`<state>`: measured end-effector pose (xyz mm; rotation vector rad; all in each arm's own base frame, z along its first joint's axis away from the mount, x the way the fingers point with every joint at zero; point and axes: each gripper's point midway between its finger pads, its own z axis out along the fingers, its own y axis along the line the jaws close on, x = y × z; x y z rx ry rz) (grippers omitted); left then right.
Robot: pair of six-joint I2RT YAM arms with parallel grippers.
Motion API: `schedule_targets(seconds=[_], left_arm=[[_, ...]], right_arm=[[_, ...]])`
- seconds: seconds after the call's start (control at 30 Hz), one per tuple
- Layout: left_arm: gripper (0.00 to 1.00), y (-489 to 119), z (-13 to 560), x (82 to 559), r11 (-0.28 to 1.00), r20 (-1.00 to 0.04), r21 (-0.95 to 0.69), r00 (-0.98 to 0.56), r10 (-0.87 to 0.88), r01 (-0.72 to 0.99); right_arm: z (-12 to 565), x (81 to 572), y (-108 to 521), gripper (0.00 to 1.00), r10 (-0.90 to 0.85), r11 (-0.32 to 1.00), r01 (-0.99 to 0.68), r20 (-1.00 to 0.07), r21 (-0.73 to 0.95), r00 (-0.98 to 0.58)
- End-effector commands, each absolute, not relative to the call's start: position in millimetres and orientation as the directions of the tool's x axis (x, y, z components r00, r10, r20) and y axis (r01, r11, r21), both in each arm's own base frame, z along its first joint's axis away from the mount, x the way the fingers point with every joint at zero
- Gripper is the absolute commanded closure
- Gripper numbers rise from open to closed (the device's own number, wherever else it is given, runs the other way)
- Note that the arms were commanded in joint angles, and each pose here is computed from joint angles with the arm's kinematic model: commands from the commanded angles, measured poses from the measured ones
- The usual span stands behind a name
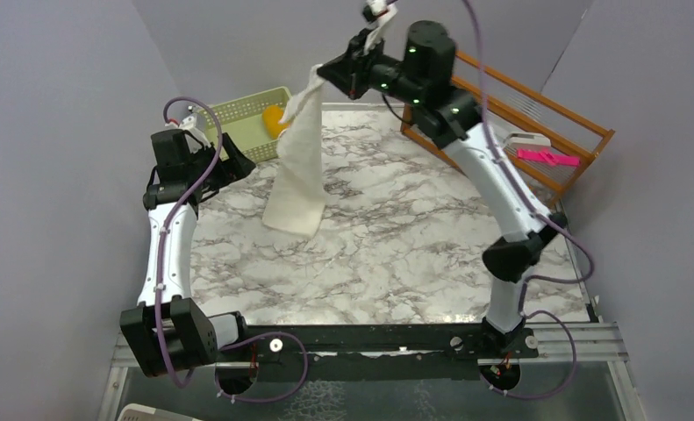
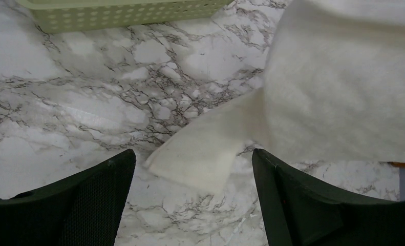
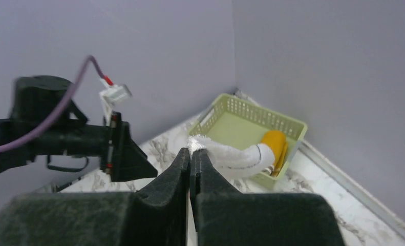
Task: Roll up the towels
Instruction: Flatten out the towel at the center of the board.
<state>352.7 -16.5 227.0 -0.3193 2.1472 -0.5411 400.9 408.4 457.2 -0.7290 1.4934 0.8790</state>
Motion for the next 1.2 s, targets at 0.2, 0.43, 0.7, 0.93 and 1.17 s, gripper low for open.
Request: schedule_targets(seconds=[0.2, 0.43, 0.7, 0.93, 1.17], left_arm=[[0.13, -13, 219, 341, 0.863, -0.681, -0.5, -0.582, -0.444, -0.073], [0.14, -26, 185, 337, 0.827, -0.609, -0.558, -0.644, -0.463, -0.068], [0.16, -62, 157, 337, 0.845, -0.577, -0.534, -0.723, -0.38, -0.017], [0.16, -105, 145, 355, 0.856, -0.559, -0.512, -0.782, -0.275, 0.065], [0.16, -158, 125, 389, 0.849, -0.538, -0.517, -0.813, -0.223, 0.109]], right_arm=[[430, 364, 230, 0.99, 0.247, 0.835, -0.489, -0.966, 0.25, -0.073], [289, 302, 142, 0.21, 0.444, 0.865, -0.156, -0.874, 0.476, -0.198], [234, 288, 162, 0.14, 0.292, 0.897, -0.203, -0.87, 0.393, -0.398], [112, 305, 170, 0.06, 0.292, 0.936, 0.043, -0.7, 0.35, -0.652], [101, 353, 210, 0.18, 0.12, 0.938, -0.141, -0.68, 0.316, -0.724]])
